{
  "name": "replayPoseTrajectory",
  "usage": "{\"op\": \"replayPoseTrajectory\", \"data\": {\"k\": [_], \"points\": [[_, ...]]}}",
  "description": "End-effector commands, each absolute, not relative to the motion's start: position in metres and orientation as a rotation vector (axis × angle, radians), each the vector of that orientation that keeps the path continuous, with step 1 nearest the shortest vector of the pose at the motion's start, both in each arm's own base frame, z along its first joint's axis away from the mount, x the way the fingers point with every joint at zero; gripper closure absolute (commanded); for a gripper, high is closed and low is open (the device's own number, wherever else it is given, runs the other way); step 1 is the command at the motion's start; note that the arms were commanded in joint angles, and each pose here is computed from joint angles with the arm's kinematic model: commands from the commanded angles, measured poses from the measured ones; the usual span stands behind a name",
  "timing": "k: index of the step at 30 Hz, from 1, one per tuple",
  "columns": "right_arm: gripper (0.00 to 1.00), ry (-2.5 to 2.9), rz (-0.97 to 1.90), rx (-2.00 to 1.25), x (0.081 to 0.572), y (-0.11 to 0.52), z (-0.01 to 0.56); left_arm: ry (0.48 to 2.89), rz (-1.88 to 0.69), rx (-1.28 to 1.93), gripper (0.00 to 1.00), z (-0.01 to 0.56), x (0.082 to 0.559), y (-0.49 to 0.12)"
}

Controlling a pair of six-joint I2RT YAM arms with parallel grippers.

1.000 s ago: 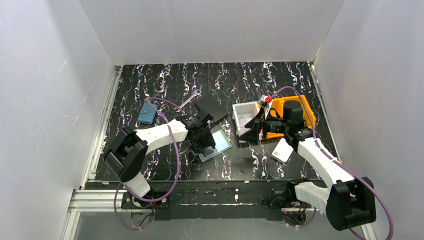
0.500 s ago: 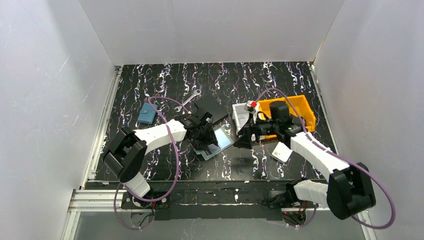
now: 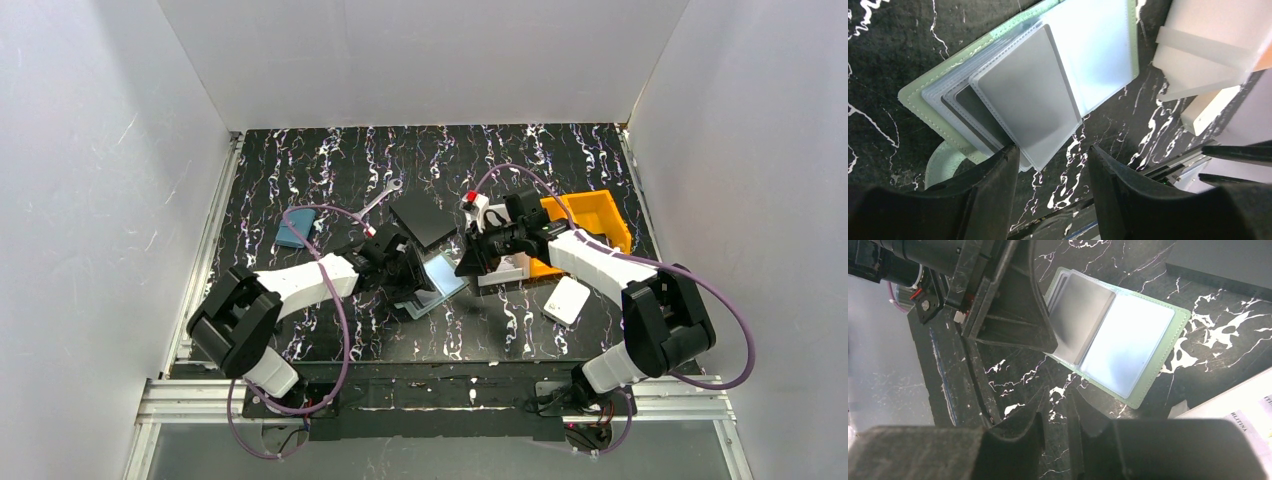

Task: Take the credit cards out of the card holder
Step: Remove the credit card from the card holder.

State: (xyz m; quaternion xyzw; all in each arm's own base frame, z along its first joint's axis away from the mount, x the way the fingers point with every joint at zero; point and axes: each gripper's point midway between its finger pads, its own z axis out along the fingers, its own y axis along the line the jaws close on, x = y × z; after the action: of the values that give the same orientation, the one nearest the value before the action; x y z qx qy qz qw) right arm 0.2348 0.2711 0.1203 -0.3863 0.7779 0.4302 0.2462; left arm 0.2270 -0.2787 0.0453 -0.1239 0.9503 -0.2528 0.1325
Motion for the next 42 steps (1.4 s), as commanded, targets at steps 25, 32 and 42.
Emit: {"op": "replayPoseTrajectory", "data": {"k": [25, 32, 42], "points": [[0.62, 1.993, 1.175, -0.983, 0.238, 0.260, 0.156, 2.495, -1.043, -0.373, 0.47, 0.086, 0.274, -0.321], [0.60, 2.060, 1.226, -1.105, 0.229, 0.271, 0.131, 2.518, -1.022, -0.392, 0.47, 0.075, 0.269, -0.315], [0.38, 2.083, 1.079, -1.185, 0.231, 0.284, 0.109, 2.524, -1.033, -0.496, 0.47, 0.073, 0.272, -0.312]]}}
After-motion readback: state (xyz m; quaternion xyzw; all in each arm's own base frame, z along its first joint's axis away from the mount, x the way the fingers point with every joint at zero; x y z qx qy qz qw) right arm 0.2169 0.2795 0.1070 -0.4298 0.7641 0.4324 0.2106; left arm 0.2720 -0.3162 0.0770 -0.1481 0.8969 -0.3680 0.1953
